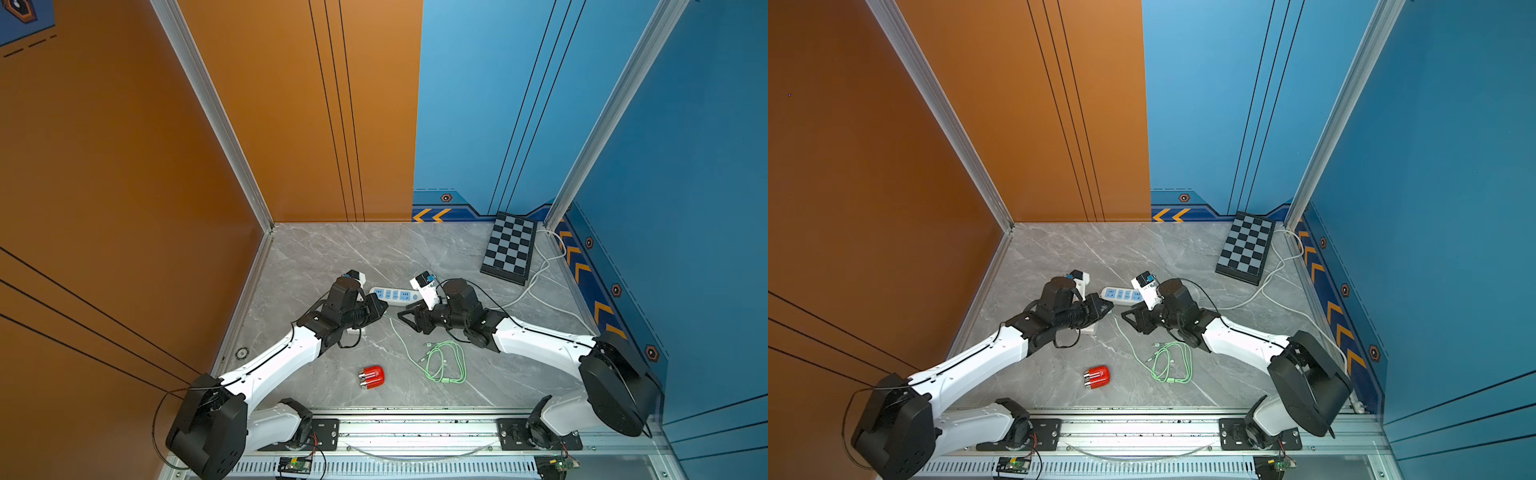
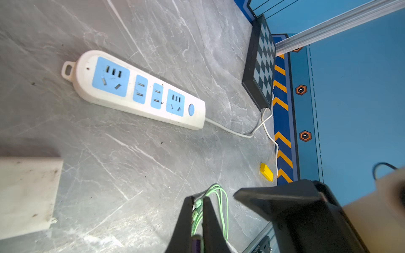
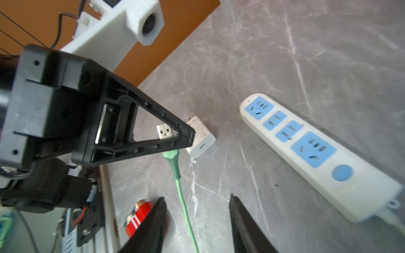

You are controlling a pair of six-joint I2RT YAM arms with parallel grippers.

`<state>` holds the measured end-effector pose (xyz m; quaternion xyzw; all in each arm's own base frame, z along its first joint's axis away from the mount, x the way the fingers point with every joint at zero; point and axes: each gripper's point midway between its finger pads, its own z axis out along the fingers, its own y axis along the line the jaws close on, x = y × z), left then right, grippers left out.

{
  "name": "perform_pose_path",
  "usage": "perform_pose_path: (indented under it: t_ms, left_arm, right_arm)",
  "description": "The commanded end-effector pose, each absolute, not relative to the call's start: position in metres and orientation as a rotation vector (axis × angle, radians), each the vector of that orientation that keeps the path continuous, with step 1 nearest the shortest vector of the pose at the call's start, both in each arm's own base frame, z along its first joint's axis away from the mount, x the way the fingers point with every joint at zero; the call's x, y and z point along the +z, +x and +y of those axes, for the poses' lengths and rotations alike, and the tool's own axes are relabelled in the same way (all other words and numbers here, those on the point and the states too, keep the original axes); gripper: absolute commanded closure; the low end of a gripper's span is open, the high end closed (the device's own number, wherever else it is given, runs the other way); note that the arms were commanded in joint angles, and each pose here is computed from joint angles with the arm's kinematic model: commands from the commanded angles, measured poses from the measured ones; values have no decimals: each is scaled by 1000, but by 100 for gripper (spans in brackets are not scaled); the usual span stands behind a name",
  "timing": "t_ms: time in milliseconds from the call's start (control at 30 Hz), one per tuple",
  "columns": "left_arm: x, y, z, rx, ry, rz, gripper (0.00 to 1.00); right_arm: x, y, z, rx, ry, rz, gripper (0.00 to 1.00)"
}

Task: Charge the electric shaver
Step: Pick up the charging cable from the center of the board.

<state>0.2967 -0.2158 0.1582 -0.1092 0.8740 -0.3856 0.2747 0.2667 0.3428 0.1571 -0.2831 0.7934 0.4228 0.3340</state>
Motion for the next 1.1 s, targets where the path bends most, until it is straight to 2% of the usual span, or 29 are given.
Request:
perform_pose_path:
  t_ms: [0, 433, 1067]
  left_arm:
    - [174, 292, -225, -1091, -138, 2307, 100]
    - [185, 285, -244, -1250, -13, 2262, 100]
    - [171, 279, -239, -1230, 35, 2286, 100]
  right_arm:
    - [182, 245, 364, 1425, -841, 1967, 53]
    - [194, 257, 372, 1614, -818, 1872, 77]
    - [205, 259, 364, 1663, -778, 1834, 92]
